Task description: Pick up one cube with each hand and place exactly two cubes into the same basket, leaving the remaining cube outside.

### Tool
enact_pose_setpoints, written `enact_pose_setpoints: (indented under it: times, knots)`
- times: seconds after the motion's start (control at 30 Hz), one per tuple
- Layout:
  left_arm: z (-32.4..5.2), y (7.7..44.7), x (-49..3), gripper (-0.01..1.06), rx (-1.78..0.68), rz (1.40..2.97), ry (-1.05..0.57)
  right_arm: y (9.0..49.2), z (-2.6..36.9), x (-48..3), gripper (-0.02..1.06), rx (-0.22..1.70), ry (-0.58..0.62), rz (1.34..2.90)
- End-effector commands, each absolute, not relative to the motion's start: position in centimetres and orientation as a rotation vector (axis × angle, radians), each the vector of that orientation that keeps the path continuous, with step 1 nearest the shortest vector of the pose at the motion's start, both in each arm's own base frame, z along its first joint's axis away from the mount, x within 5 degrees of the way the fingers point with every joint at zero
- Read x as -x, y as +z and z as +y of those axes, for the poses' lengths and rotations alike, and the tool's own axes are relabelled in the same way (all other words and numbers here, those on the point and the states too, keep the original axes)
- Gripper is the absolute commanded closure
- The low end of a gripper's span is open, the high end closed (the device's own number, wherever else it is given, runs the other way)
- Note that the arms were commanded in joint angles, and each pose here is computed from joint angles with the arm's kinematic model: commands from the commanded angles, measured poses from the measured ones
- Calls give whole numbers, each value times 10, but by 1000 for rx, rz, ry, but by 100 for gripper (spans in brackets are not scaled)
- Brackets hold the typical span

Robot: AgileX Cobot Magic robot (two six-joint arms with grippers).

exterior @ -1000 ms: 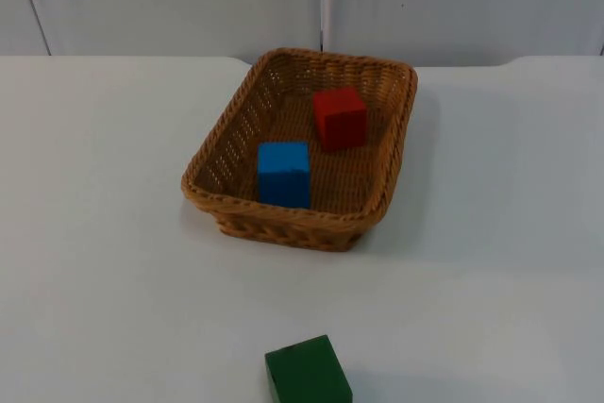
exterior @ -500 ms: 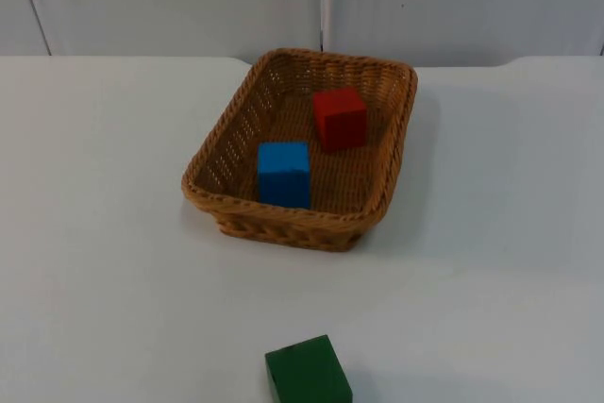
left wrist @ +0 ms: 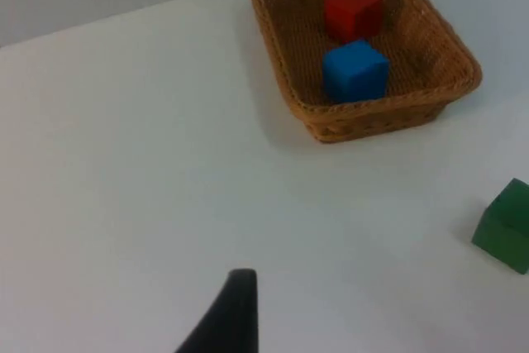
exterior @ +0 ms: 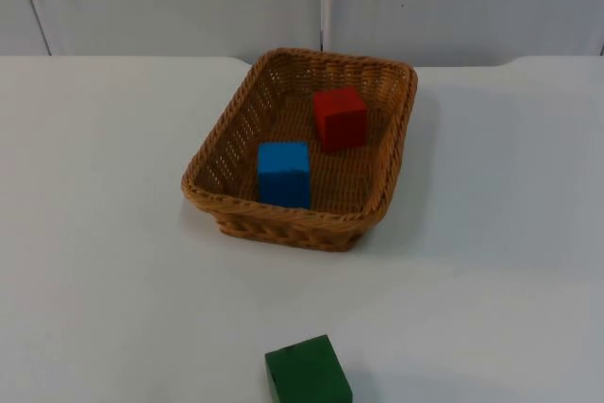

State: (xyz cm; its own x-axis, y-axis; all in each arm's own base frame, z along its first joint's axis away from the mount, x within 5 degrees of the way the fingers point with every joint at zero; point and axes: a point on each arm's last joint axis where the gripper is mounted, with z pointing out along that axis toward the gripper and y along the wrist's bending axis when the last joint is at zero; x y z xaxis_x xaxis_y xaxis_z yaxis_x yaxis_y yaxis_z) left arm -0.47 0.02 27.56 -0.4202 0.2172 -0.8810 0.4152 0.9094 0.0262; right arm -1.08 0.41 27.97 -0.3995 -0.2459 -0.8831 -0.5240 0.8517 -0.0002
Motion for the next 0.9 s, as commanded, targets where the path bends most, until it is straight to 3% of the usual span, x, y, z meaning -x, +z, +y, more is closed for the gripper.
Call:
enact_pose_setpoints:
  times: [0.0, 0.87]
  knots:
    - [1, 274, 5, 7, -445, 2026, -232, 280, 4, 11, 31, 563, 343, 1983]
    - [4, 274, 3, 7, -384, 2037, -220, 280, 4, 10, 29, 560, 342, 1984]
